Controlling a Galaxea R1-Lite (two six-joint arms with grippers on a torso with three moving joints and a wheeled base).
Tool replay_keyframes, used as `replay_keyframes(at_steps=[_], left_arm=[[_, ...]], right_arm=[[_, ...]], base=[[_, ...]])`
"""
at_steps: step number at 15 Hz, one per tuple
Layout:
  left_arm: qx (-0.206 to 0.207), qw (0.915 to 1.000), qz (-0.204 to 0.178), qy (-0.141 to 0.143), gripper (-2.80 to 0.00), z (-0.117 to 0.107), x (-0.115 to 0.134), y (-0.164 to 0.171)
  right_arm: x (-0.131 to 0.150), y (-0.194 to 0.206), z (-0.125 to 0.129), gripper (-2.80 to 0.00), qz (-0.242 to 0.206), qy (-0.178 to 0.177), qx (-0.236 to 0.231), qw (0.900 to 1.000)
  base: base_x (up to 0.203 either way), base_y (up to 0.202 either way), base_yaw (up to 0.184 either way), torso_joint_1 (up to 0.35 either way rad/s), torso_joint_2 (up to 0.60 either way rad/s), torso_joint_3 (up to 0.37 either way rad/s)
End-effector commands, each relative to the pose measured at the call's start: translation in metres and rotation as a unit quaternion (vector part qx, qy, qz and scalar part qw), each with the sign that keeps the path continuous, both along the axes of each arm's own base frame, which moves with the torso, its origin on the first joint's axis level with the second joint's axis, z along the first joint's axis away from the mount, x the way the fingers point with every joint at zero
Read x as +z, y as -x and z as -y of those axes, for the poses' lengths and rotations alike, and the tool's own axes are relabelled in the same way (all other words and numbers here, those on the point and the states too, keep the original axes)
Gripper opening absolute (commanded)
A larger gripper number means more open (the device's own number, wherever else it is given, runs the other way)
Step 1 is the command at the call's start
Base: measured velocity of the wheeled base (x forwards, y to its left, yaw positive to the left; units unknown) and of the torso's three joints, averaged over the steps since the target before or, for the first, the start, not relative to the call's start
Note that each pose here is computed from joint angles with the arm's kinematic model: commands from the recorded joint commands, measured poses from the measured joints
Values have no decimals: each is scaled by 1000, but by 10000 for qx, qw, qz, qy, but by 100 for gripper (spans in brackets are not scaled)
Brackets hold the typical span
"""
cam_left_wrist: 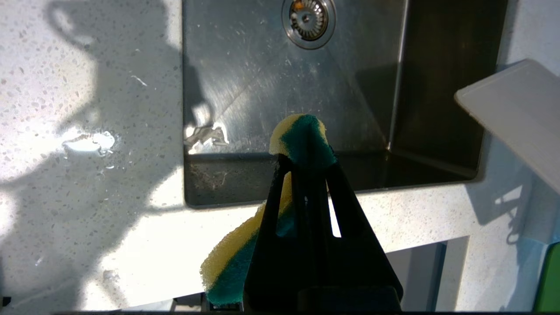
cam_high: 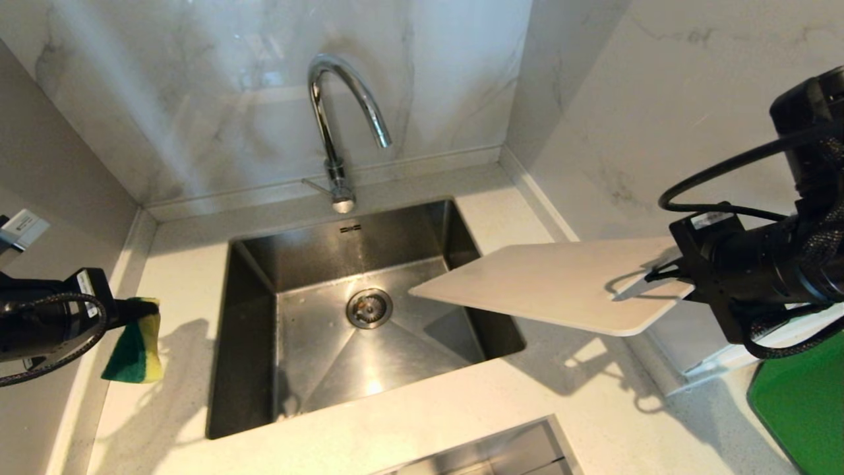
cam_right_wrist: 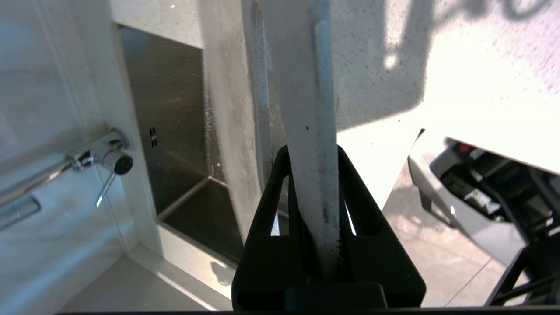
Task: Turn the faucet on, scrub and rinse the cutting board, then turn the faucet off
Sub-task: Put down the cutting board
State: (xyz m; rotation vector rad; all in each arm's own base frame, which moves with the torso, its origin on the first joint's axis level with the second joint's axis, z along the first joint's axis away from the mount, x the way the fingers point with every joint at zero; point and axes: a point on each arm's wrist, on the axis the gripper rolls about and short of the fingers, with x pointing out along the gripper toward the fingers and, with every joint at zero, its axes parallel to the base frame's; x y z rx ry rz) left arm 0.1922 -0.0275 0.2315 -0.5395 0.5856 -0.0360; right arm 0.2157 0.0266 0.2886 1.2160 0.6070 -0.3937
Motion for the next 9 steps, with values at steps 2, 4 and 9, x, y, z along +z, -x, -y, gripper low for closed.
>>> replay_keyframes(at_steps=[2,4,9], left_arm=[[13,10000,-65,12,-280,0,-3,0],[6,10000,-75,11,-280,0,-4,0],[4,9999,-101,18,-280,0,-5,-1]], right_arm=[[-2,-12,-2,-280,-137,-107,-5,9998],[7,-12,-4,-280,-24,-501,120,9987],[8,-23,-24,-280,-130,-638,423,9970]], base=[[0,0,0,0,0,0],[0,0,0,0,0,0],[0,0,0,0,0,0]])
